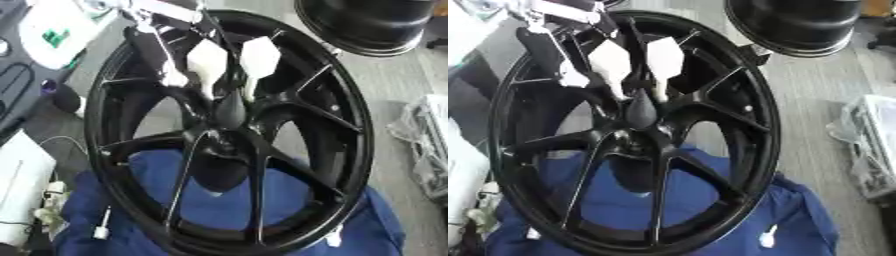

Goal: Pull the pin out of the wheel hub.

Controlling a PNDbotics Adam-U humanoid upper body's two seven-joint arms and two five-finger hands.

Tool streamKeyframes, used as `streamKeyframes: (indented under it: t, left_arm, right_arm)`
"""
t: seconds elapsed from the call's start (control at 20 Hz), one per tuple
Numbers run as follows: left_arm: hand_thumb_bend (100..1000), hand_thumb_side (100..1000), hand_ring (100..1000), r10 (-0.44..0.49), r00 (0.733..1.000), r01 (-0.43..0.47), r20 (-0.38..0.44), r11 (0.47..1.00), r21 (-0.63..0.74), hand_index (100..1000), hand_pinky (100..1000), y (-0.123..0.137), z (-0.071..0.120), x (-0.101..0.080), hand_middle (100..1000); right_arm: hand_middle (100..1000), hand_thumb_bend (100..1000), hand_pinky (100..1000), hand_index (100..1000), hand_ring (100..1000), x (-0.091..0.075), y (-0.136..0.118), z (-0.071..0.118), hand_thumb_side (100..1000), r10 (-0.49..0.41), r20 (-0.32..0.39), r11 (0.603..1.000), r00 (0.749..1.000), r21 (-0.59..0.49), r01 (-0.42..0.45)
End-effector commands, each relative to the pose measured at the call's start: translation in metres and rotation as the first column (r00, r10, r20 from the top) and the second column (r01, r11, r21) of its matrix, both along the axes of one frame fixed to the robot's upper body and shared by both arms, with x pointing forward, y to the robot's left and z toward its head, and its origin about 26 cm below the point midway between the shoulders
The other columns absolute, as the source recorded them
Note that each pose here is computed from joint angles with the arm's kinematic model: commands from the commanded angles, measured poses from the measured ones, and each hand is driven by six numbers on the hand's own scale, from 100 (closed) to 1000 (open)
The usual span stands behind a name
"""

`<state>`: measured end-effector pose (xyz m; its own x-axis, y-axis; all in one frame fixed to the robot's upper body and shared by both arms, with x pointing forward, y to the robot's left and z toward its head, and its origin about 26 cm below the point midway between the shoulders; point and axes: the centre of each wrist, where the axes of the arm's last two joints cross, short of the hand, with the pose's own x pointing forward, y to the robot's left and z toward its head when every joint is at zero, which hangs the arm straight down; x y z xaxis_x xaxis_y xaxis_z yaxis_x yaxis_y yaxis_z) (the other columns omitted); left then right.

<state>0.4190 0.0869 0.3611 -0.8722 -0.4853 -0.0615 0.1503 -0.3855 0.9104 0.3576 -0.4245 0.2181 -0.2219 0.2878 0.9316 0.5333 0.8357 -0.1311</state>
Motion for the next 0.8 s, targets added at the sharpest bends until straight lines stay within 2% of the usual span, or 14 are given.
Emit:
streamKeyframes:
  t: [0.05, 0.2, 0.6, 0.8]
  left_arm:
    - [100, 234, 487, 0.052, 0.997, -0.049, 0.051, 0.997, -0.058, 248, 761, 0.005, 0.029, -0.011, 279]
    - [100, 243, 452, 0.103, 0.994, -0.099, 0.043, 0.992, -0.083, 183, 737, 0.004, 0.033, -0.013, 238]
    - [100, 248, 421, 0.168, 0.986, -0.164, 0.016, 0.976, -0.143, 153, 721, 0.007, 0.044, -0.013, 184]
    - [100, 248, 422, 0.175, 0.984, -0.169, 0.014, 0.966, -0.198, 153, 721, 0.021, 0.059, -0.018, 184]
  right_arm:
    - [566, 100, 814, 809, 614, -0.004, -0.008, 0.012, 614, -0.025, 0.024, 0.999, 0.999, -0.026, 0.026]
    - [566, 100, 814, 808, 614, -0.004, -0.008, 0.012, 616, -0.027, 0.023, 0.999, 0.999, -0.024, 0.027]
    - [565, 100, 813, 808, 613, -0.004, -0.009, 0.01, 619, -0.027, 0.018, 0.999, 0.999, -0.022, 0.027]
    - [564, 100, 812, 808, 613, -0.005, -0.011, 0.008, 617, -0.035, 0.013, 0.999, 0.999, -0.023, 0.036]
